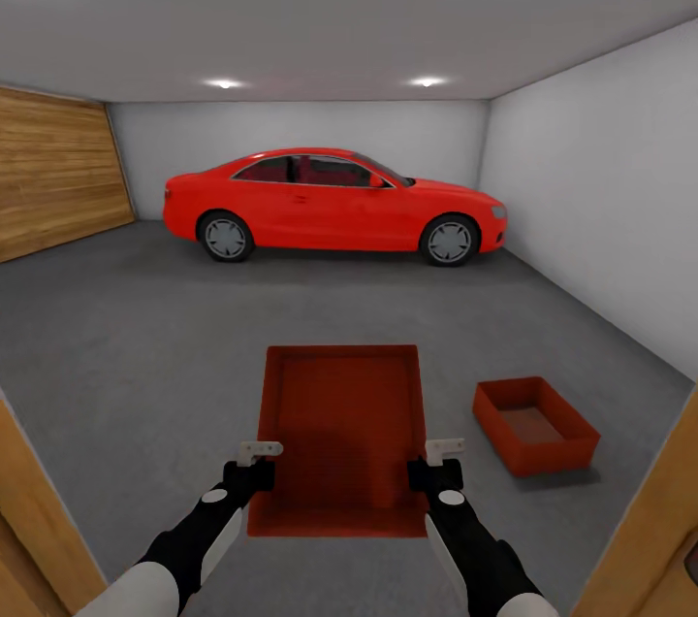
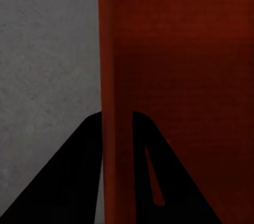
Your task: Move the two storage containers from the living room to the garage. In the garage, place one container on the floor and stack the other container on top of it (either order is fine).
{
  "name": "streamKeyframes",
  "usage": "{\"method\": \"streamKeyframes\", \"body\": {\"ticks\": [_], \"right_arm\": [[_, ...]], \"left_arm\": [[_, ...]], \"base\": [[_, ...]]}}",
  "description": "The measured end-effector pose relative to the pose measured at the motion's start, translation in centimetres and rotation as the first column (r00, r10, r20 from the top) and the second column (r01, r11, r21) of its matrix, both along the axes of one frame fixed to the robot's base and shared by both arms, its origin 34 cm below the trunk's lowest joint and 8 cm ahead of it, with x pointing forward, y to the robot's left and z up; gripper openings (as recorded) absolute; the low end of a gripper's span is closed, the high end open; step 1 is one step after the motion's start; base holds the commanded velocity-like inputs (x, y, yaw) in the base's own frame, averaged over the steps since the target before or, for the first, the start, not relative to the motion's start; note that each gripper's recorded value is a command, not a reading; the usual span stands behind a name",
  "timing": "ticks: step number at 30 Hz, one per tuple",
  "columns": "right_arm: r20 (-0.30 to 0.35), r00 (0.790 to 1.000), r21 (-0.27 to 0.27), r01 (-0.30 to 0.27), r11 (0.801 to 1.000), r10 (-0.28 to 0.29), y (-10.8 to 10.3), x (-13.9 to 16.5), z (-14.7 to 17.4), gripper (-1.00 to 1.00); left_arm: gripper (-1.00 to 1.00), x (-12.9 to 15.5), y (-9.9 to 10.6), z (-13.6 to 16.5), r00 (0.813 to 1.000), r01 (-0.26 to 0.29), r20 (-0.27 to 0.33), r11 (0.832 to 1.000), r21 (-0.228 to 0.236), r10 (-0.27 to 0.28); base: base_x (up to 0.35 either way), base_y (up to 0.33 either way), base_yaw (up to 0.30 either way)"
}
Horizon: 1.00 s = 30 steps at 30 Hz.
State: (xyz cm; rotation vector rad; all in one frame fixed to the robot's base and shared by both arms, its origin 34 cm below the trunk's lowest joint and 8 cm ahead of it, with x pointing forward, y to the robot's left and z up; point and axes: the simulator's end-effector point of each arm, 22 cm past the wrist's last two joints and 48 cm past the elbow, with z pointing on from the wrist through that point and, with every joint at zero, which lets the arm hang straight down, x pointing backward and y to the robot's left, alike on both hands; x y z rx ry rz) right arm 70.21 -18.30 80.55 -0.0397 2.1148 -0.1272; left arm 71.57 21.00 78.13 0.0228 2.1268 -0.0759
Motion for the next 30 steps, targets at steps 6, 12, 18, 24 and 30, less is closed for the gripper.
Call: {"method": "streamKeyframes", "body": {"ticks": [6,12,18,24,30], "right_arm": [[0.001,1.0,0.0,0.0,1.0,0.0,0.03,0.02,0.03,-1.0],[0.0,1.0,0.0,0.0,1.0,0.0,0.04,-0.03,0.01,-1.0],[0.0,1.0,0.0,0.0,1.0,0.0,0.05,-0.05,0.0,-1.0],[-0.001,1.0,0.0,0.0,1.0,0.0,0.03,-0.05,-0.01,-1.0],[0.0,1.0,0.0,0.0,1.0,0.0,0.04,-0.05,0.0,-1.0]], "left_arm": [[-1.0,0.03,0.0,0.02,1.0,0.0,0.001,1.0,0.0,0.0],[-1.0,-0.01,0.01,0.02,1.0,0.0,0.0,1.0,0.0,0.0],[-1.0,-0.03,0.0,0.02,1.0,0.0,0.0,1.0,0.001,0.0],[-1.0,-0.03,0.0,0.02,1.0,0.001,0.0,1.0,0.001,-0.001],[-1.0,-0.03,0.0,0.02,1.0,0.0,0.0,1.0,0.001,0.0]], "base": [[0.024,0.0,0.0],[0.157,0.0,0.0],[0.309,0.0,0.0],[0.332,0.0,0.0],[0.336,0.0,0.0]]}}
